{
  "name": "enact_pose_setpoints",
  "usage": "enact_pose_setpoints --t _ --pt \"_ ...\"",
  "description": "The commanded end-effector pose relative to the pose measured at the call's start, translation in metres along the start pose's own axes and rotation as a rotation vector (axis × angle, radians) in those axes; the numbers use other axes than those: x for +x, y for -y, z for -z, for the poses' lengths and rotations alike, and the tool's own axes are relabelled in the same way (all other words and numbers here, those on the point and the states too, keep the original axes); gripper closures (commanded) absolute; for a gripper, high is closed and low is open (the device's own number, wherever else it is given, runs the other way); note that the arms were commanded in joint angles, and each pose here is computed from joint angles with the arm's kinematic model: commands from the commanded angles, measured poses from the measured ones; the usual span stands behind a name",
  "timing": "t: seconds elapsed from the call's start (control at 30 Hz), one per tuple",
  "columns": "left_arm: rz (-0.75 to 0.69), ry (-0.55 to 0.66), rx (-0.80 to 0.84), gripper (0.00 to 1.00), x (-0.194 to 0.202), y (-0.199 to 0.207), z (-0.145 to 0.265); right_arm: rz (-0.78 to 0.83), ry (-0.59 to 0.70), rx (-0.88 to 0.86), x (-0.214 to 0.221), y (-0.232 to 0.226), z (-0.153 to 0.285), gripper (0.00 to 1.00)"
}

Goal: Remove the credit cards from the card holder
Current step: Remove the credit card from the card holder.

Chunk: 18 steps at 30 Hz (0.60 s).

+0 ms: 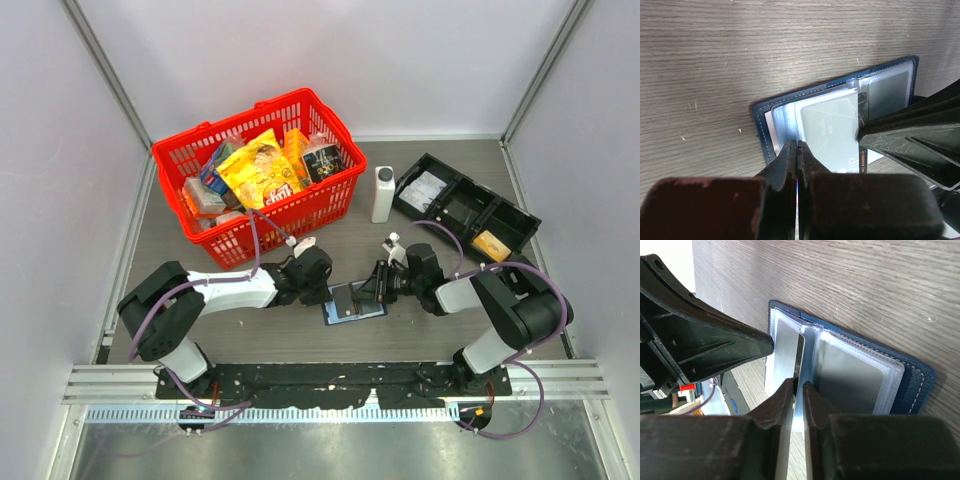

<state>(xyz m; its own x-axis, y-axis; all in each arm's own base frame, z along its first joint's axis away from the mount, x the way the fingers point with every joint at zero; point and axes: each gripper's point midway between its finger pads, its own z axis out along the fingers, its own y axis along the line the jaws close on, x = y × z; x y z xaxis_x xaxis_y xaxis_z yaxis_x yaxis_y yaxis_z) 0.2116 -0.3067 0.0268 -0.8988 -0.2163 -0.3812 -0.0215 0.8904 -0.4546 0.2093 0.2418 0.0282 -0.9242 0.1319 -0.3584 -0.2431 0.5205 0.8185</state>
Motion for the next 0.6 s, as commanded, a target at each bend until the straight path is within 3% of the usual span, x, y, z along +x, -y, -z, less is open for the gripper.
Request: enact_pose_setpoints --t 0.0,0.13,0.47,0.57 --pt "-0.012 -0.001 -0.016 1.00 0.001 -0.009 0.003 0.033 0.029 -0.031 -0.012 -0.007 -0.002 0.84" --pt "-0.012 0.000 -0.018 1.00 0.001 -0.010 0.003 0.032 0.031 -0.042 -0.012 -0.008 -0.001 0.94" --pt "-0.012 0.021 0.022 1.00 -0.005 0.000 0.008 -0.030 0.055 -0.079 -0.015 -0.006 0.009 0.99" --pt "-0.006 0.028 0.088 0.93 -0.009 0.015 0.014 -0.033 0.052 -0.103 -0.015 -0.009 0.008 0.99"
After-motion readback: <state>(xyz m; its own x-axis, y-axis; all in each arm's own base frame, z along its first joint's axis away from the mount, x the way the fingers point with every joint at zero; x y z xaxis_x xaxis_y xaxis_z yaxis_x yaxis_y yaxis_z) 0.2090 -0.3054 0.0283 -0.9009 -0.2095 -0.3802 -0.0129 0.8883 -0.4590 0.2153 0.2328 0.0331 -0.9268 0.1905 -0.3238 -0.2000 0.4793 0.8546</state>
